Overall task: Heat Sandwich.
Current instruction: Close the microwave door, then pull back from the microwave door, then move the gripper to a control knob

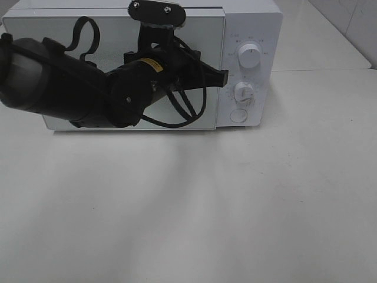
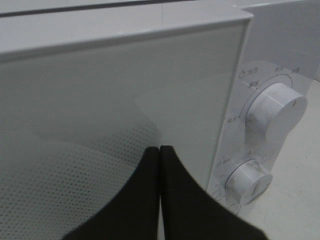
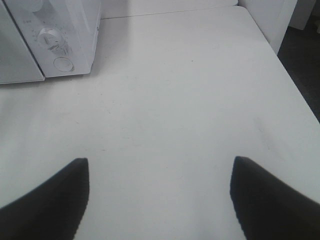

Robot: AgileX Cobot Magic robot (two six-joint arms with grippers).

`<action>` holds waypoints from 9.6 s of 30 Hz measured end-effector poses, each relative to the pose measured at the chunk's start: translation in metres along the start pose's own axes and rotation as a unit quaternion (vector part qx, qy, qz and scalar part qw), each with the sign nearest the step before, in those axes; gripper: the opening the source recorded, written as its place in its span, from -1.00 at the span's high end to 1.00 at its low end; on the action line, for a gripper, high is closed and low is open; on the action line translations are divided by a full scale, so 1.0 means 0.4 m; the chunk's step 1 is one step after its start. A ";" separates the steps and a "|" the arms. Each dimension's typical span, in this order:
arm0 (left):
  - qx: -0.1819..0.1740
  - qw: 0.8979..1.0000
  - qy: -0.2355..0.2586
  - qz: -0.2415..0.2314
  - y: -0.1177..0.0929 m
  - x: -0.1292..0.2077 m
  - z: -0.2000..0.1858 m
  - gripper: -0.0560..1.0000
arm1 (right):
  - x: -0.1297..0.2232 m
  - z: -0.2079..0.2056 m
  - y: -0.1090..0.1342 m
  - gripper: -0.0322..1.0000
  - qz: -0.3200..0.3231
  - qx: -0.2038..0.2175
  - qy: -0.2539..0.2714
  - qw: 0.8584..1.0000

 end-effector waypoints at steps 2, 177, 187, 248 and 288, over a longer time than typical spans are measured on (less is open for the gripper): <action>0.000 1.000 0.005 0.002 -0.009 0.001 0.011 0.89 | 0.000 0.000 0.000 -0.52 0.000 0.000 0.000 1.000; -0.170 0.975 0.137 -0.053 0.258 0.053 -1.132 -0.98 | 0.000 0.000 0.000 -0.52 0.000 0.000 0.000 1.000; -0.170 0.974 0.137 -0.054 0.258 0.053 -1.132 -0.98 | 0.000 0.000 0.000 -0.52 0.000 0.000 0.000 1.000; -0.170 0.974 0.137 -0.054 0.258 0.053 -1.132 -0.98 | -0.222 0.269 0.074 -0.58 -0.011 -0.022 -0.034 0.999; -0.170 0.975 0.136 -0.054 0.258 0.053 -1.132 -0.98 | -0.127 0.546 0.161 -0.55 -0.020 -0.061 -0.114 0.991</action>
Point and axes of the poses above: a point on each arm's last joint axis where the gripper is mounted, z pointing out along that axis toward the gripper, y along the wrist's bending axis when the last joint is at zero, x = y × z, the point moved 7 cm from there along z, pointing out along that axis toward the gripper, and after that the axes turned 7 degrees about z, right-handed, at the moved point
